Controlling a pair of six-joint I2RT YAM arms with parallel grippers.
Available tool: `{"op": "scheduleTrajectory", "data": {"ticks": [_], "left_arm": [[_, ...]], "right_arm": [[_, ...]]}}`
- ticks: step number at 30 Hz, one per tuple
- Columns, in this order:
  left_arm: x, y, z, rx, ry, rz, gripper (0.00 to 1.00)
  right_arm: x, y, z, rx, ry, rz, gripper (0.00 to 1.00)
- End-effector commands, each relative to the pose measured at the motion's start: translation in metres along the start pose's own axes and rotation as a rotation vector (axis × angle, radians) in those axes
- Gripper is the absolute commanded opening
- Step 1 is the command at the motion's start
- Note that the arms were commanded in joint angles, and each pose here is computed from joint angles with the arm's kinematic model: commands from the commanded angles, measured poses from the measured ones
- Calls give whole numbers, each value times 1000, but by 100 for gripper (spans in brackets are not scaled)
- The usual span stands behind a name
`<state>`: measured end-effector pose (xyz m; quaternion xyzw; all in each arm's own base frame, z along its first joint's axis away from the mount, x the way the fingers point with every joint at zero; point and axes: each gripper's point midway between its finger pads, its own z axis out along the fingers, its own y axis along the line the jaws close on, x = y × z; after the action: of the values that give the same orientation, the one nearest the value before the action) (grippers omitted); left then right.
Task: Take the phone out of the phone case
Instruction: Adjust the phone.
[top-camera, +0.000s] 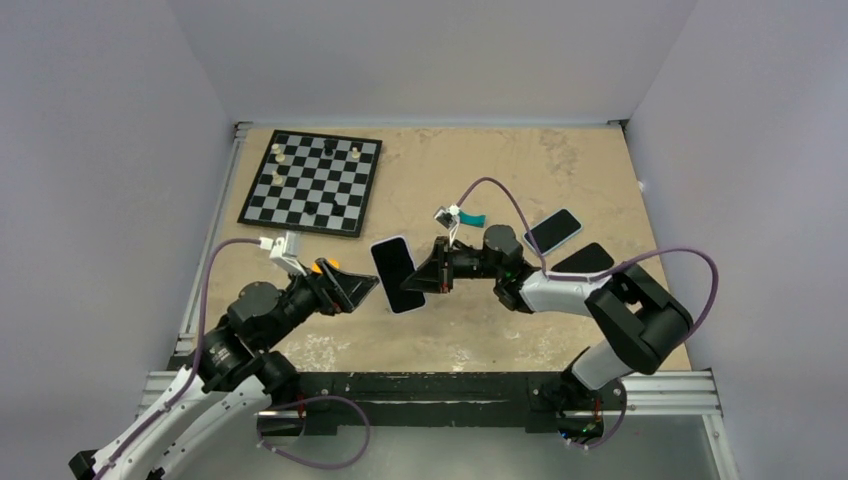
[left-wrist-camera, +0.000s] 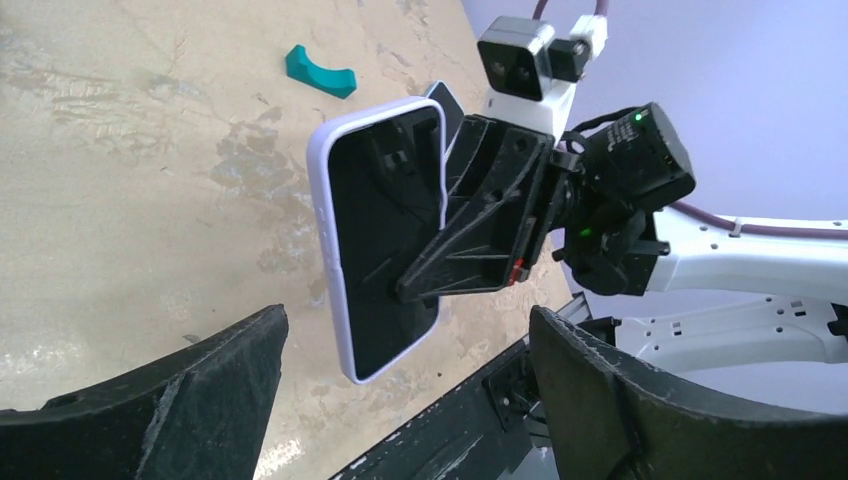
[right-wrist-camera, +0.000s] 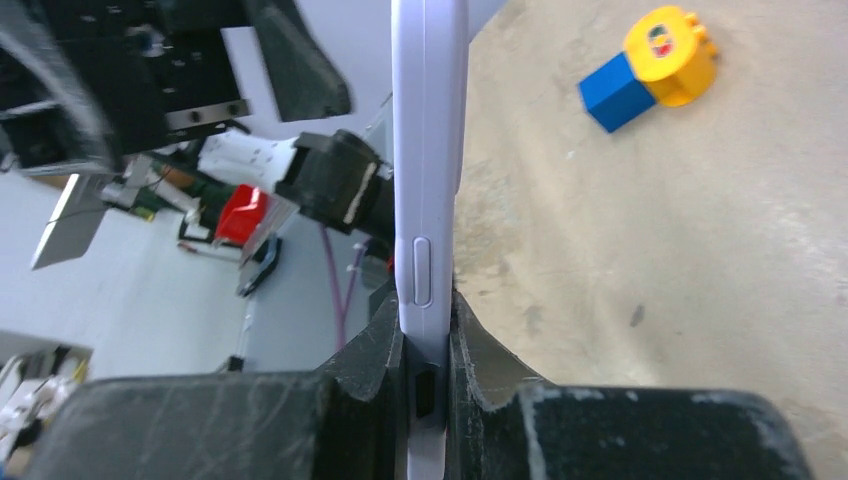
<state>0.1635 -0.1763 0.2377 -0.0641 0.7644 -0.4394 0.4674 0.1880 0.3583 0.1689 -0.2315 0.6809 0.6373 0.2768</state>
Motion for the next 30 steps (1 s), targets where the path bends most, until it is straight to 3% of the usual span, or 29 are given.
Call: {"op": "scheduleTrajectory", "data": {"ticks": [1, 10, 18, 23, 26, 28, 30], "left_arm": [[3, -11, 6, 76, 7, 16, 93], [-1, -47, 30, 223, 23, -46, 87], [-3, -81, 34, 409, 27, -34, 63], [-7, -93, 31, 497, -10, -25, 41], [-12, -101, 28, 544, -33, -2, 8], [-16, -107, 25, 574, -53, 3, 0], [-21, -112, 21, 599, -80, 0, 0]], "right_arm": [[-20, 65, -4, -178, 65, -44, 0], [-44, 113, -14, -279, 19, -90, 0], [-49, 131, -19, -367, -6, -88, 0], [-47, 133, -20, -386, 14, -86, 0], [-45, 136, -22, -393, 21, -91, 0], [-40, 137, -25, -395, 36, -99, 0], [-35, 135, -29, -385, 43, -115, 23]]}}
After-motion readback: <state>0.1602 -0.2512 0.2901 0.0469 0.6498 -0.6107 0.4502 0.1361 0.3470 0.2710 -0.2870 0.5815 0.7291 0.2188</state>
